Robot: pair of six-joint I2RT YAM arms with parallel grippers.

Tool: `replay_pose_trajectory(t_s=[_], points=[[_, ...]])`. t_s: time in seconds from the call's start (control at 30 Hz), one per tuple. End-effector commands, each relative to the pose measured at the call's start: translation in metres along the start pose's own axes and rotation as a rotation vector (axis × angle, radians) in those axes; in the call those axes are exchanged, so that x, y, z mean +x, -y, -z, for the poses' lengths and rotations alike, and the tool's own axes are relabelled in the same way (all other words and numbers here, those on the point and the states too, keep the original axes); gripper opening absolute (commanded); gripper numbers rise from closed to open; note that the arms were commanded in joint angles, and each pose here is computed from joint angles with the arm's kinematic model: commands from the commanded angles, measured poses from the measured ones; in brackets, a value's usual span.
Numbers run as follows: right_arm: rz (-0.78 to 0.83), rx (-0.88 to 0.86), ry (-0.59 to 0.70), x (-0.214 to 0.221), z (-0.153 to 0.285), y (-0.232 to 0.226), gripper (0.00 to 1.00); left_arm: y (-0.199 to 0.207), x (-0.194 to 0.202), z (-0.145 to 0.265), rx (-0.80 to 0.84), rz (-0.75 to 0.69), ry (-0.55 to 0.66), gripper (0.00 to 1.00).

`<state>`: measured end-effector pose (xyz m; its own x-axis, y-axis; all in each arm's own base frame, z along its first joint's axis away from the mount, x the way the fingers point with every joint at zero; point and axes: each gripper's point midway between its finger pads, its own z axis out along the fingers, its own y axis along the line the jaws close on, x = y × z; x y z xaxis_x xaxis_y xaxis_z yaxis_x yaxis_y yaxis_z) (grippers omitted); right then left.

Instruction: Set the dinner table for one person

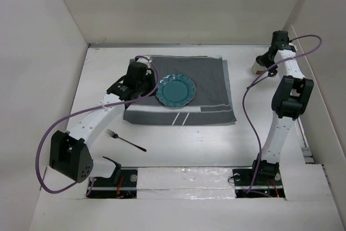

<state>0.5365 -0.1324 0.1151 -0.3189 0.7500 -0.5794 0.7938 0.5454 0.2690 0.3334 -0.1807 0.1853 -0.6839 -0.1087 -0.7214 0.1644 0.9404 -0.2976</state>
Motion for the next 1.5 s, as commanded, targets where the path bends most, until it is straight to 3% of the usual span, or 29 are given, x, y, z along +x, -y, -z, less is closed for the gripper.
replay_pose_trajectory(t_s=[0.0,0.13,0.23,0.27,0.33,0.5,0.67,0.9,1.37,1.47], points=[[-0.023,0.039,0.062,-0.023,0.006,0.004,0.52,-0.003,-0.020,0.002,-0.032,-0.025,0.048,0.20],[-0.020,0.040,0.036,-0.018,-0.009,0.005,0.45,-0.004,-0.016,-0.006,-0.038,-0.026,0.023,0.19],[-0.023,0.058,0.024,-0.015,-0.013,0.007,0.17,-0.001,-0.018,-0.008,-0.032,-0.022,0.016,0.18],[-0.024,0.059,0.056,-0.021,-0.001,0.004,0.00,0.002,-0.023,-0.009,-0.029,-0.020,0.016,0.18],[-0.016,0.032,0.083,-0.024,0.007,-0.006,0.00,0.002,-0.023,-0.009,-0.028,-0.022,0.011,0.18],[0.090,-0.191,0.147,-0.030,0.076,-0.067,0.00,0.013,-0.030,-0.011,0.012,-0.017,0.004,0.18],[0.270,-0.364,0.059,0.036,0.111,-0.139,0.00,0.019,-0.031,-0.009,0.043,-0.002,0.005,0.17],[0.403,-0.410,-0.030,0.104,0.107,-0.184,0.00,0.015,-0.025,0.004,0.042,0.007,0.021,0.17],[0.506,-0.232,-0.055,0.145,0.065,-0.157,0.01,0.007,-0.014,0.027,0.031,0.028,0.045,0.17],[0.515,-0.202,-0.066,0.150,0.059,-0.149,0.19,0.008,-0.015,0.030,0.039,0.033,0.054,0.17]])
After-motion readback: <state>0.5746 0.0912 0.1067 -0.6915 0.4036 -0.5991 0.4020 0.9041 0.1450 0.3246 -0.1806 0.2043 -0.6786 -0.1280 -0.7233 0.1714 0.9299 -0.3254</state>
